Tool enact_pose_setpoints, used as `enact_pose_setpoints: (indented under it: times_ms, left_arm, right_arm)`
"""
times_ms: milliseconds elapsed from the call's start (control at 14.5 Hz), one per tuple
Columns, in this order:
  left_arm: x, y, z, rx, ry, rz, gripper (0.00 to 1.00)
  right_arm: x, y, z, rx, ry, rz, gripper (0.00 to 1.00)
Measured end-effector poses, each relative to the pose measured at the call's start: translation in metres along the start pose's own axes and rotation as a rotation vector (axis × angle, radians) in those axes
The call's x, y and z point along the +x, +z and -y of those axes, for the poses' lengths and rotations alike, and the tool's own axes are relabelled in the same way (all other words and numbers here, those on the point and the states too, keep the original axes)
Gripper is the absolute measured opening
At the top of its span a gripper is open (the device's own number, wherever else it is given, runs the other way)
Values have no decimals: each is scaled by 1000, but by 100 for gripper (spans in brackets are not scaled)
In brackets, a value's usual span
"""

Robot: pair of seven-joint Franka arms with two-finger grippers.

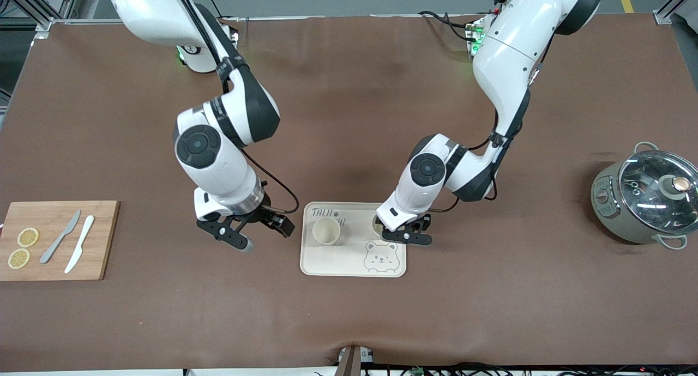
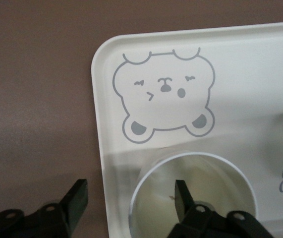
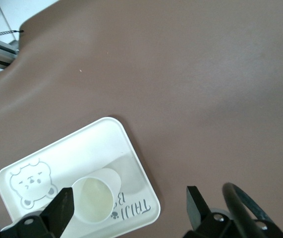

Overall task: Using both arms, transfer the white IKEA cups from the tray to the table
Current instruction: 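Lower the left gripper onto the cup while the right gripper reaches the other cup, then grasp the cup with the left gripper while the right gripper grasps the other cup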

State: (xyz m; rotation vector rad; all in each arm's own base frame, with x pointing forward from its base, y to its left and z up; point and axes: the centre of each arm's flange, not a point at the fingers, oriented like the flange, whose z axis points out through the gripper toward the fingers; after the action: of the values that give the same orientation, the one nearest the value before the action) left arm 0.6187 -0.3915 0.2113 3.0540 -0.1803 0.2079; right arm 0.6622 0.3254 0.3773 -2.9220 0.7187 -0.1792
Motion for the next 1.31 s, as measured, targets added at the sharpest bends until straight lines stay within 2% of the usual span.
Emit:
enact_pose_setpoints:
  times_ms: [275, 482, 826, 964, 1101, 1308]
  left_arm:
    - [0, 1, -1, -1, -8, 0, 29]
    - [1, 0, -1, -4, -8, -5, 4]
    - [2, -2, 2, 1, -14, -2, 4]
    - [2, -9, 5, 28, -16, 31, 4]
    - [5, -33, 9, 57, -19, 59, 4]
    - [1, -73, 13, 74, -19, 57, 4]
  right_arm:
    - [-11, 39, 6, -18, -17, 10, 100]
    - [-23, 55, 11, -34, -34, 24, 100]
    - [-50, 79, 26, -40, -69, 32, 100]
    - [-58, 90, 32, -36, -71, 29, 100]
    - [-66, 101, 38, -37, -76, 30, 100]
    - [-70, 109, 40, -40, -74, 31, 100]
